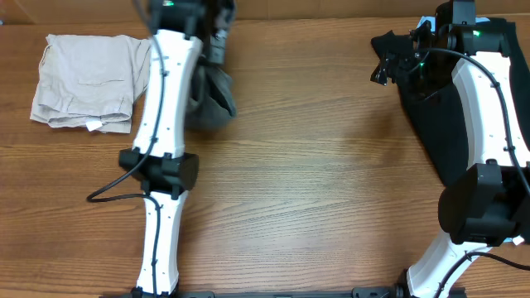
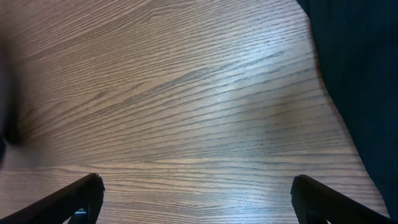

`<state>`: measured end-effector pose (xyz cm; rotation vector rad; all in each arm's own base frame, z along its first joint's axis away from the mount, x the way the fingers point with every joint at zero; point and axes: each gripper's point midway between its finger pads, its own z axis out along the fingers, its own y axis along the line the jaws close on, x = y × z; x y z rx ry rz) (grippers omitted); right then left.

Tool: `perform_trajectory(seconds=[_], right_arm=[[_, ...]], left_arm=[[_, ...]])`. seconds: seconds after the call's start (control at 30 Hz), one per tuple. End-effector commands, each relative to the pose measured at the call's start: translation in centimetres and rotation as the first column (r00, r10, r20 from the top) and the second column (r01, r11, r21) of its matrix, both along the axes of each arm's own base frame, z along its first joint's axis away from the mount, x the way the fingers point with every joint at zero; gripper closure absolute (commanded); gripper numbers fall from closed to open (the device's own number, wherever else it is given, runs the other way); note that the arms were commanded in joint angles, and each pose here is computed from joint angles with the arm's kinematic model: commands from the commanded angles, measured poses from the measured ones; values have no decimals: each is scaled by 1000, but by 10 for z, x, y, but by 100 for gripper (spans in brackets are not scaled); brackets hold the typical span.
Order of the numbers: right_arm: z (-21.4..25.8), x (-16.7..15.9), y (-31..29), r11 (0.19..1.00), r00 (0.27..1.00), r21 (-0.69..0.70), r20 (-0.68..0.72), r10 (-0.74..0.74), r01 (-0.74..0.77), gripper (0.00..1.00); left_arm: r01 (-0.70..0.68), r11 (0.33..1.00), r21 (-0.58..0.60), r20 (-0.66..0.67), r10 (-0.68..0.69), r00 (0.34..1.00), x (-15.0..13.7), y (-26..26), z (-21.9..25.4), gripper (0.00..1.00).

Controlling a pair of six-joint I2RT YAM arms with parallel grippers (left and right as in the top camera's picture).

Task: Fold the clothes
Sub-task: 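Carry the bundle left and place it on the beige garment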

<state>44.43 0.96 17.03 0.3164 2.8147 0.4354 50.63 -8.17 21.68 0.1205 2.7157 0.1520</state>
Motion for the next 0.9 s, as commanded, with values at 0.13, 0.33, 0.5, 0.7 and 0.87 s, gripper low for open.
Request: perform_trajectory(seconds=[0.13, 0.33, 0.5, 0.7, 0.87], right_arm=[[19, 2, 0, 1000, 998, -9, 55, 7, -6, 0], [19, 2, 0, 1000, 999, -8, 54, 4, -4, 0], [19, 2, 1, 1000, 999, -8, 54, 6, -5, 0], [18, -1, 2, 1000, 999, -7, 40, 7, -7, 0], [18, -3, 2, 1000, 1000, 0, 29, -9, 9, 0]], left_arm=[[-20, 990, 142, 241, -15, 970, 4, 74, 90, 96], [-150, 942, 301, 369, 30, 929, 7, 138, 137, 96], [-179, 883, 434, 394, -7, 919, 13, 193, 157, 96], [-301, 839, 454, 425, 93, 900, 8, 273, 160, 96], [-340, 827, 449, 380, 168, 910, 2, 318, 135, 96]])
